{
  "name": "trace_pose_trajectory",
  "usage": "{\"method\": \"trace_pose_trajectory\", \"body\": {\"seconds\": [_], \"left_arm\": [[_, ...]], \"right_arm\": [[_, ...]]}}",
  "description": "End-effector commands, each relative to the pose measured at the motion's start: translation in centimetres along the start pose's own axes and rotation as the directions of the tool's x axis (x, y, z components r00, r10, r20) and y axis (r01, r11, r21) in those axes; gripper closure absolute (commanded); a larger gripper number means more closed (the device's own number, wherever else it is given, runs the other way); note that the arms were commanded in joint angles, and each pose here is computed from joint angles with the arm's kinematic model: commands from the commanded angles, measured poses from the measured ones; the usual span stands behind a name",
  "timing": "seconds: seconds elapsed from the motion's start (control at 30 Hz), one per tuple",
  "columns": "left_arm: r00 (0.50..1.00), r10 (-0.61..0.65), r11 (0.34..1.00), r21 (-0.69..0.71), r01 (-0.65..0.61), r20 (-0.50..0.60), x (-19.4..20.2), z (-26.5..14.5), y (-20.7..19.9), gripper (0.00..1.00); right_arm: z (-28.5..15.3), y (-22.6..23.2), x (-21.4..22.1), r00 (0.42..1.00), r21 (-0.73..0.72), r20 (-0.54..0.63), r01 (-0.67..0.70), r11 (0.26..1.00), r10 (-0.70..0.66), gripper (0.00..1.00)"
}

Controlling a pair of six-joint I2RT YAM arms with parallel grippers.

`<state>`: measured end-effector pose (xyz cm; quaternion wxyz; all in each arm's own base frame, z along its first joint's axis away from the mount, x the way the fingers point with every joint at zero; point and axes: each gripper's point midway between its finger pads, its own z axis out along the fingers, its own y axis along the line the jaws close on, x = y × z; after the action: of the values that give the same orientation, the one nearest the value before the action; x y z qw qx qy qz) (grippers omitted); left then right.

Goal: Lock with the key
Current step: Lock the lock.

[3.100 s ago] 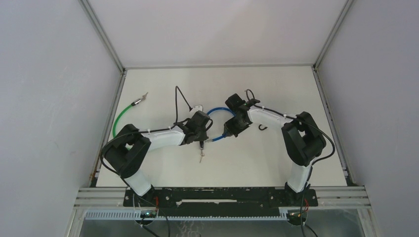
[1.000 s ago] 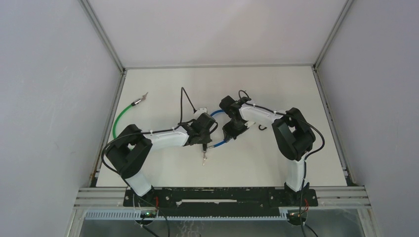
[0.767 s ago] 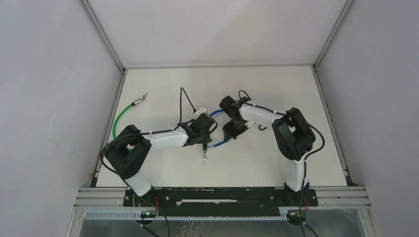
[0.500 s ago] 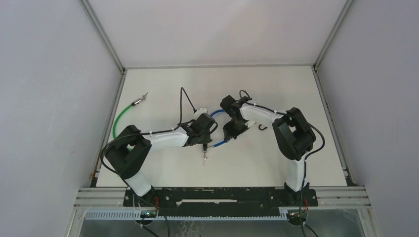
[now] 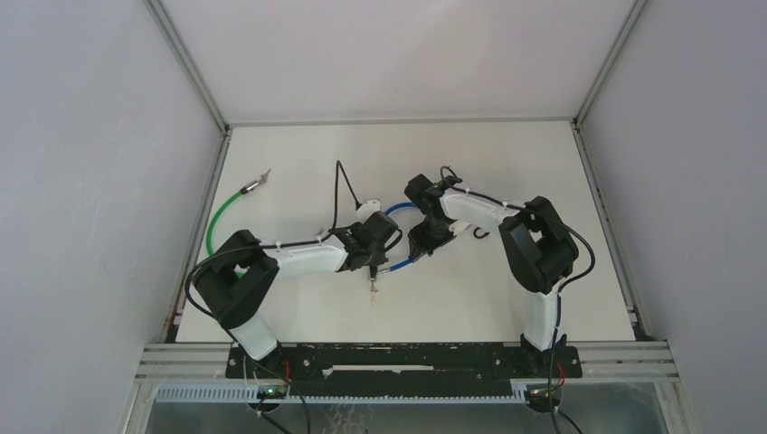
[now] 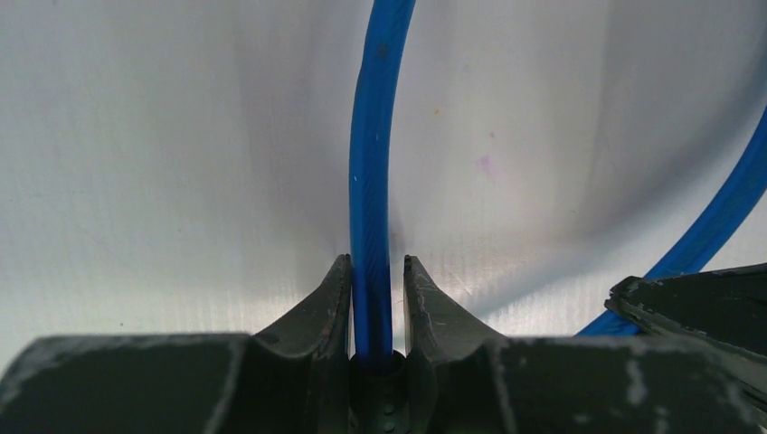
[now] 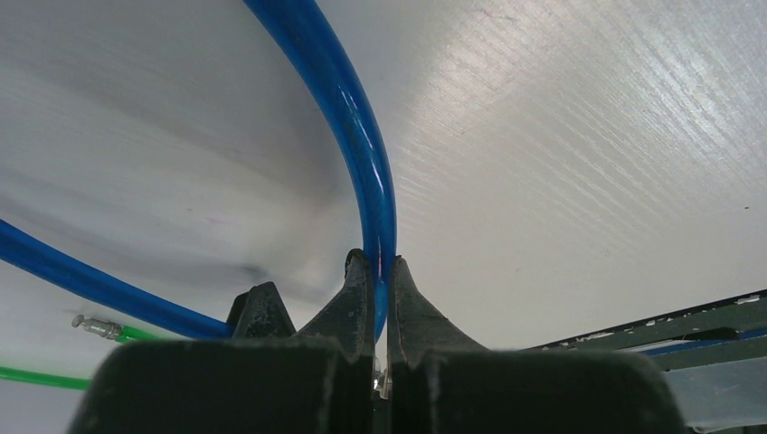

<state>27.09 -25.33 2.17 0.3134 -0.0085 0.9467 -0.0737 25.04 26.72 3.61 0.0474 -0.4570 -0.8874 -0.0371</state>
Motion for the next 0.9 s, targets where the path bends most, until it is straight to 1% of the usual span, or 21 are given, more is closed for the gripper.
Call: {"method": "trace_pose_trajectory", "body": {"seconds": [0.0, 0.17, 0.43, 0.57, 0.7, 0.87], "left_arm": [[0.992, -0.086, 0.994, 0.079, 0.078, 0.094, -2.5, -0.5, -2.7, 1.0], [0.986, -0.124, 0.988, 0.107, 0.112, 0.114, -3.0, -0.7, -3.2, 1.0], [0.969, -0.174, 0.978, 0.145, 0.149, 0.174, -4.2, -1.6, -3.2, 1.0], [0.964, -0.184, 0.974, 0.166, 0.153, 0.192, -4.6, -2.0, -3.2, 1.0], [0.959, -0.197, 0.962, 0.228, 0.149, 0.203, -4.3, -2.3, -3.6, 1.0], [0.96, -0.187, 0.965, 0.224, 0.139, 0.21, -4.2, -2.2, -3.3, 1.0]], "right_arm": [[-2.2, 2.5, 3.3, 0.99, -0.109, -0.138, 0.016, 0.994, -0.031, 1.0], [-2.3, 2.2, 3.8, 0.986, -0.106, -0.163, 0.024, 0.994, -0.041, 1.0], [-2.3, 1.7, 3.7, 0.987, -0.099, -0.154, 0.02, 0.995, -0.035, 1.0], [-2.3, 1.9, 4.1, 0.986, -0.106, -0.163, 0.025, 0.994, -0.043, 1.0], [-2.5, 2.0, 4.2, 0.985, -0.115, -0.164, 0.027, 0.993, -0.046, 1.0], [-2.6, 1.9, 4.3, 0.984, -0.115, -0.172, 0.031, 0.993, -0.051, 1.0]]}}
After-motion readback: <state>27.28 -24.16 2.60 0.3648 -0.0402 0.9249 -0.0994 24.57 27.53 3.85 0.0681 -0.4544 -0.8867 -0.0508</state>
